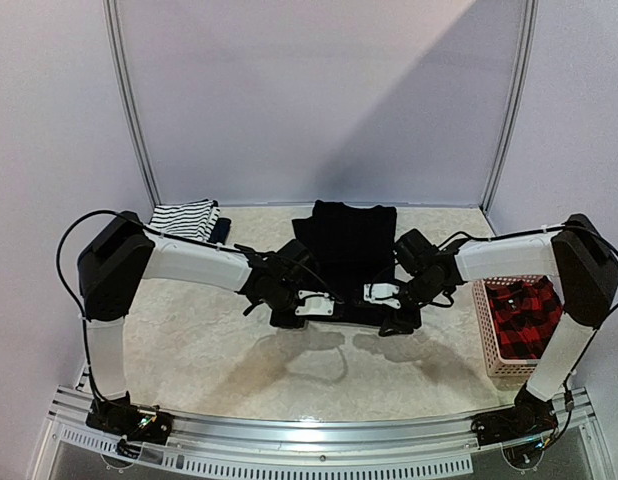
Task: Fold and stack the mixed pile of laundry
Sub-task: Pick up the 2/3-rectangle-folded T-shirt from the center of the board.
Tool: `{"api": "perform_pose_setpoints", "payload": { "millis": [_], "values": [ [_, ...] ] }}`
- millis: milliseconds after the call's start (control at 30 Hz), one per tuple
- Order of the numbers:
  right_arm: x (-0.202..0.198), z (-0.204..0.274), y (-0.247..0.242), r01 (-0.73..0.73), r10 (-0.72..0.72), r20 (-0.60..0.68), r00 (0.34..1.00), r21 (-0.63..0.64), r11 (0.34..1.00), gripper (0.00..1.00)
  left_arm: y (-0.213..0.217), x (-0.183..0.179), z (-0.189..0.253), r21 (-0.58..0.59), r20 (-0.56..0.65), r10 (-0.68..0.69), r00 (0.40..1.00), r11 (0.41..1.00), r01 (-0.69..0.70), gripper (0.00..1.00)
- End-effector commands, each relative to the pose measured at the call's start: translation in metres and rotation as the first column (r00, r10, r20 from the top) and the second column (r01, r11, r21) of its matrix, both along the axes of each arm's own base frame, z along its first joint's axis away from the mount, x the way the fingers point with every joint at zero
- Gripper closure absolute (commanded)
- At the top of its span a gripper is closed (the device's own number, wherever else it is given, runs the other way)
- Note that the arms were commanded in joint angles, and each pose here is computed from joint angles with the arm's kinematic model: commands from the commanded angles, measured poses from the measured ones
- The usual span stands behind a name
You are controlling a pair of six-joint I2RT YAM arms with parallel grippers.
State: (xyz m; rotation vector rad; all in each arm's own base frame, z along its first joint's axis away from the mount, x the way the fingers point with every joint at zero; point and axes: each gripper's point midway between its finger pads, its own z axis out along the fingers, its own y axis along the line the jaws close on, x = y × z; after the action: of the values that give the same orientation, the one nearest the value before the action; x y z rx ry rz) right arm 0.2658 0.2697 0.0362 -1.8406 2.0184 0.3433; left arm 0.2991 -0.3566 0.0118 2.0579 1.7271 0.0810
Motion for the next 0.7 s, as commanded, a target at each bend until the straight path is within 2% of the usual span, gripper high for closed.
{"api": "perform_pose_setpoints", "payload": {
  "millis": [0,67,100,200,267,333,433,667],
  "values": [
    [0.011,-0.022,-0.004,0.020,-0.017,0.048,0.999,-0.068,0.997,0.43,0.008,-0.003,-0.017,0.040,-0.027,0.005,1.000,0.999,-0.004,0.99],
    [0.020,-0.027,-0.007,0.049,-0.042,0.074,0.996,-0.099,0.994,0.47,0.009,-0.003,-0.017,0.041,-0.028,0.007,1.000,0.999,-0.005,1.00],
    [0.023,-0.030,-0.009,0.062,-0.053,0.080,0.995,-0.113,0.992,0.52,0.009,-0.003,-0.017,0.040,-0.028,0.008,1.000,0.999,-0.007,1.00],
    [0.025,-0.031,-0.015,0.079,-0.067,0.092,0.994,-0.140,0.987,0.81,0.008,-0.003,-0.011,0.034,-0.030,0.023,0.999,0.999,-0.022,1.00],
    [0.019,-0.021,-0.015,0.073,-0.063,0.078,0.995,-0.132,0.989,0.96,0.007,-0.007,-0.002,0.034,-0.057,0.055,0.997,0.998,-0.053,1.00],
    [0.010,-0.005,-0.016,0.063,-0.057,0.056,0.997,-0.110,0.992,1.00,0.001,-0.015,0.019,0.006,-0.070,0.093,0.993,0.996,-0.093,1.00],
    [-0.010,0.034,-0.018,0.042,-0.040,0.038,0.998,-0.047,0.998,1.00,-0.008,-0.034,0.056,-0.045,-0.090,0.146,0.985,0.988,-0.150,1.00],
    [-0.066,0.101,-0.036,-0.014,0.015,-0.008,1.000,0.056,0.998,1.00,-0.014,-0.084,0.108,-0.058,-0.100,0.188,0.977,0.979,-0.195,1.00]
  ]
}}
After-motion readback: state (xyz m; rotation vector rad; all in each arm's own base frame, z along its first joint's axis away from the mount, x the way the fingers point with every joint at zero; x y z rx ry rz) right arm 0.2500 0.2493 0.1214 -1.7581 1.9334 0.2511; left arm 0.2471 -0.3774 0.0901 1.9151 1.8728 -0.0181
